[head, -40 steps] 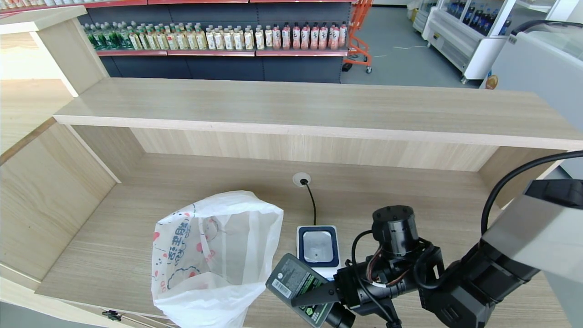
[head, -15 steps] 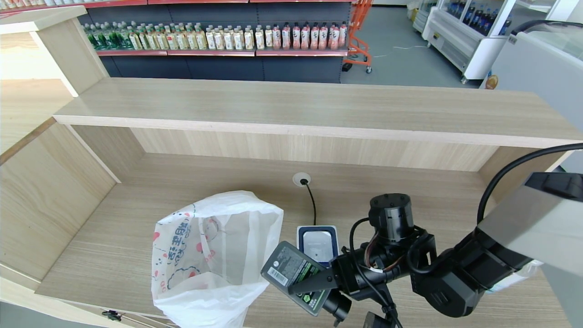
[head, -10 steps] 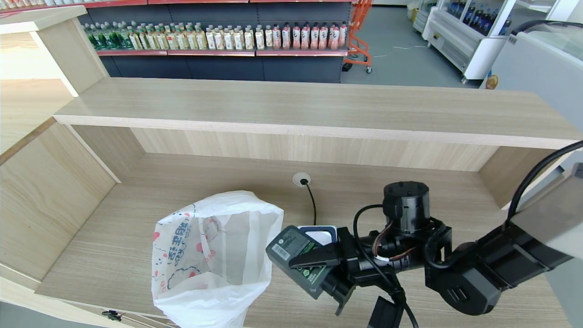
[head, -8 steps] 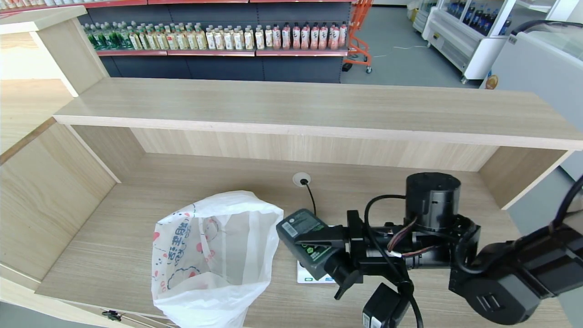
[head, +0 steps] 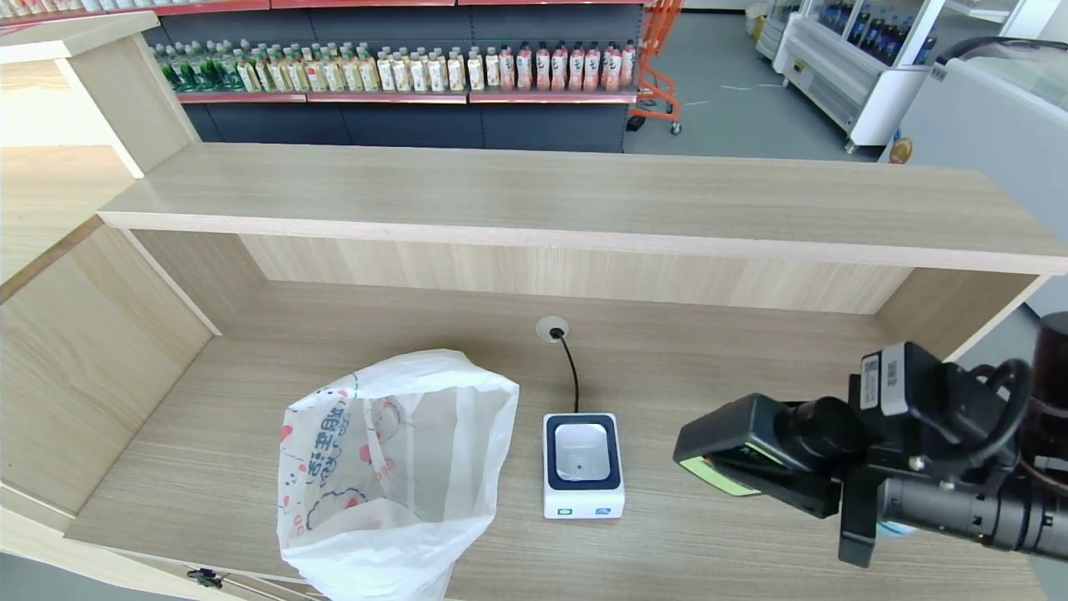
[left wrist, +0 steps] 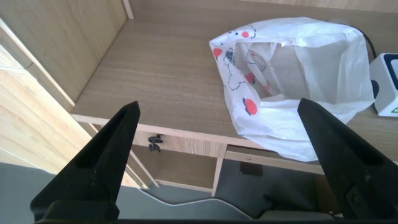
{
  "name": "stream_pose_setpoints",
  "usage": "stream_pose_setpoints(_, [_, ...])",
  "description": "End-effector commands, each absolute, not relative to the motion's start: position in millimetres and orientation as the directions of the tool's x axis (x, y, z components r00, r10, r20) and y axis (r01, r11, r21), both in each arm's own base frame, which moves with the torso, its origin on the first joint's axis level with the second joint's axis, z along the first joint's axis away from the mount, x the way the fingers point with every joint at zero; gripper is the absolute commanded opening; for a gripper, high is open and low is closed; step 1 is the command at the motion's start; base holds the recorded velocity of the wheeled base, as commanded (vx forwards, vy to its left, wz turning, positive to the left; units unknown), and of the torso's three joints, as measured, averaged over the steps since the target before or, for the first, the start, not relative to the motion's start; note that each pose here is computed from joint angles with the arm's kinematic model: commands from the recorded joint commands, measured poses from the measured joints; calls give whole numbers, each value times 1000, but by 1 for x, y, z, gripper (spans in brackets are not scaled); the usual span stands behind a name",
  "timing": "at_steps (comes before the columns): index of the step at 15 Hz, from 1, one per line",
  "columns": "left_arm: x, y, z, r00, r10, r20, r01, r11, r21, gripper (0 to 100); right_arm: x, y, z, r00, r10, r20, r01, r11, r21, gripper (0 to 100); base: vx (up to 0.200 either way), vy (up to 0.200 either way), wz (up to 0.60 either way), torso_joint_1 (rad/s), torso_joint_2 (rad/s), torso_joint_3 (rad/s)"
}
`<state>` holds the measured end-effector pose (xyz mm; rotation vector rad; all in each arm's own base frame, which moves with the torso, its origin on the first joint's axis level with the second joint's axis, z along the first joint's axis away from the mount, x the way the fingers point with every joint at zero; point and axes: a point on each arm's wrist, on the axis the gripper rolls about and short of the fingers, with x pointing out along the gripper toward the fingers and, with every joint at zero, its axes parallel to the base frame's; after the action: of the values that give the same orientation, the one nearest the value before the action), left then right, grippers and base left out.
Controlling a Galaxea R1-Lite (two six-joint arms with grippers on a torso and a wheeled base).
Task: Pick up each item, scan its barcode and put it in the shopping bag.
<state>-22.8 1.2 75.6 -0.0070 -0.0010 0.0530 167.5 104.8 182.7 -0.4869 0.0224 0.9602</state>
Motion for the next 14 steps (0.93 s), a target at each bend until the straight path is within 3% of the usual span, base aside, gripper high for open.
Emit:
stream_pose_setpoints(1, [-23, 1, 76, 999, 54, 2, -54, 999, -6, 100, 157, 75, 184, 760, 606, -235, -630, 776, -38, 0, 0, 0, 0, 0, 0, 0])
stream_pose_setpoints(2, [-23, 1, 76, 999, 54, 2, -54, 999, -8, 100, 162, 77, 178, 778, 567, -270, -557, 822, 121, 0, 0, 0, 0, 0, 0, 0])
stream_pose_setpoints(5, [-23, 1, 76, 999, 54, 2, -54, 999, -8, 100, 168, 88, 166, 743, 585, -325, -469, 802, 371, 0, 0, 0, 0, 0, 0, 0])
stream_pose_setpoints(8, [-23, 1, 76, 999, 54, 2, -54, 999, -8, 100, 178, 109, 159, 721, 621, -308, -460, 760, 459, 0, 0, 0, 0, 0, 0, 0])
stream_pose_setpoints(14, [-23, 1, 76, 999, 52, 2, -52, 999, -8, 100, 197, 133, 141, 715, 616, -332, -442, 765, 468, 0, 0, 0, 0, 0, 0, 0])
